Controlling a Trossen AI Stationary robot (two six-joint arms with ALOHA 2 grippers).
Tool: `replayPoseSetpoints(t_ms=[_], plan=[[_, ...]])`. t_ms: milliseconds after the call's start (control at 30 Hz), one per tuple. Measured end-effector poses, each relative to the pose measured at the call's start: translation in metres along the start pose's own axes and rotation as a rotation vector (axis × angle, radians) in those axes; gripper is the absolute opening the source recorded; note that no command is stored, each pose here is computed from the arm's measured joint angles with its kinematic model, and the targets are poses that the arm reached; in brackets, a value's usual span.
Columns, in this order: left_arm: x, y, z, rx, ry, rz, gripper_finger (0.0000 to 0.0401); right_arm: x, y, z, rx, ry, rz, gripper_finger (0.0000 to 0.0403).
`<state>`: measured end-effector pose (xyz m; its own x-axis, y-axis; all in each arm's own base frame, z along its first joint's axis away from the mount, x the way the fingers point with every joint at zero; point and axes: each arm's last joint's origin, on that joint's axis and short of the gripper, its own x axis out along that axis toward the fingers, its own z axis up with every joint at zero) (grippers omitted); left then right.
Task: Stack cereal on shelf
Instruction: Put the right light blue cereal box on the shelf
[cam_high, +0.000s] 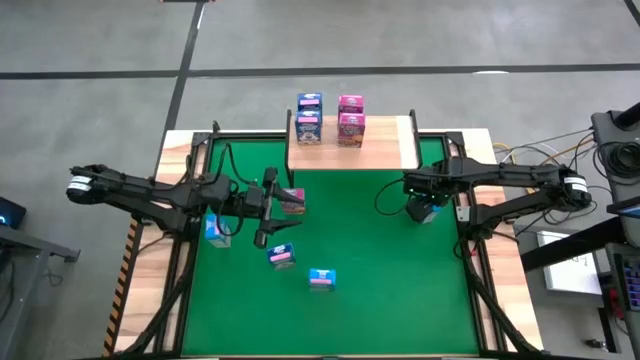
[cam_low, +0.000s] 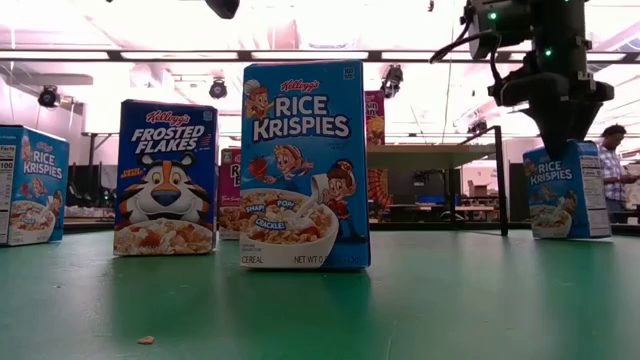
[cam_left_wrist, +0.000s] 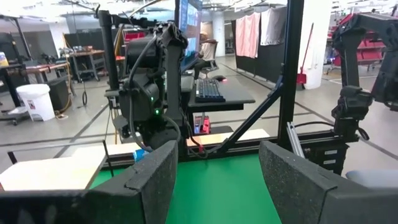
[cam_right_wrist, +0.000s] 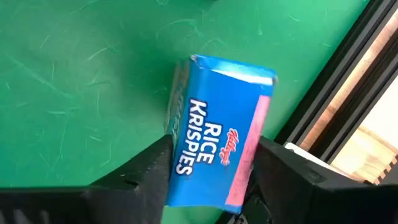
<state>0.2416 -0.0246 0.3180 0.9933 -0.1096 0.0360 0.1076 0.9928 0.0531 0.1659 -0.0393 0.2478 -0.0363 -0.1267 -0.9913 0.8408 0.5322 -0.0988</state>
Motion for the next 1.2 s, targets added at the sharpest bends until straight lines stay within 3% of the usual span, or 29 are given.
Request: replayPoseSetpoints(t_ms=[233, 433, 667, 867, 1067, 1200], plan=[[0.000, 0.000, -0.002, -0.047, 0.023, -0.002, 0.0210, 0.000, 0.000, 0.000, -0.010, 0.003, 0.003, 0.0141], [0.000, -0.001, -0.003, -0.059, 0.025, -0.002, 0.0210, -0.003, 0.002, 0.000, -0.049, 0.031, 0.050, 0.0128], [0.000, -0.001, -0.003, -0.059, 0.026, -0.002, 0.0210, -0.037, 0.016, 0.004, -0.193, 0.061, 0.337, 0.0131], [0.000, -0.001, -0.002, -0.055, 0.022, -0.002, 0.0210, -0.090, 0.026, 0.012, -0.286, -0.131, 0.511, 0.0131], [0.000, 0.000, -0.002, -0.049, 0.016, -0.002, 0.0210, -0.141, 0.013, 0.024, -0.260, -0.473, 0.385, 0.0125], [0.000, 0.000, -0.001, -0.037, 0.011, -0.002, 0.0210, -0.163, 0.004, 0.038, -0.287, -0.545, 0.333, 0.0124]])
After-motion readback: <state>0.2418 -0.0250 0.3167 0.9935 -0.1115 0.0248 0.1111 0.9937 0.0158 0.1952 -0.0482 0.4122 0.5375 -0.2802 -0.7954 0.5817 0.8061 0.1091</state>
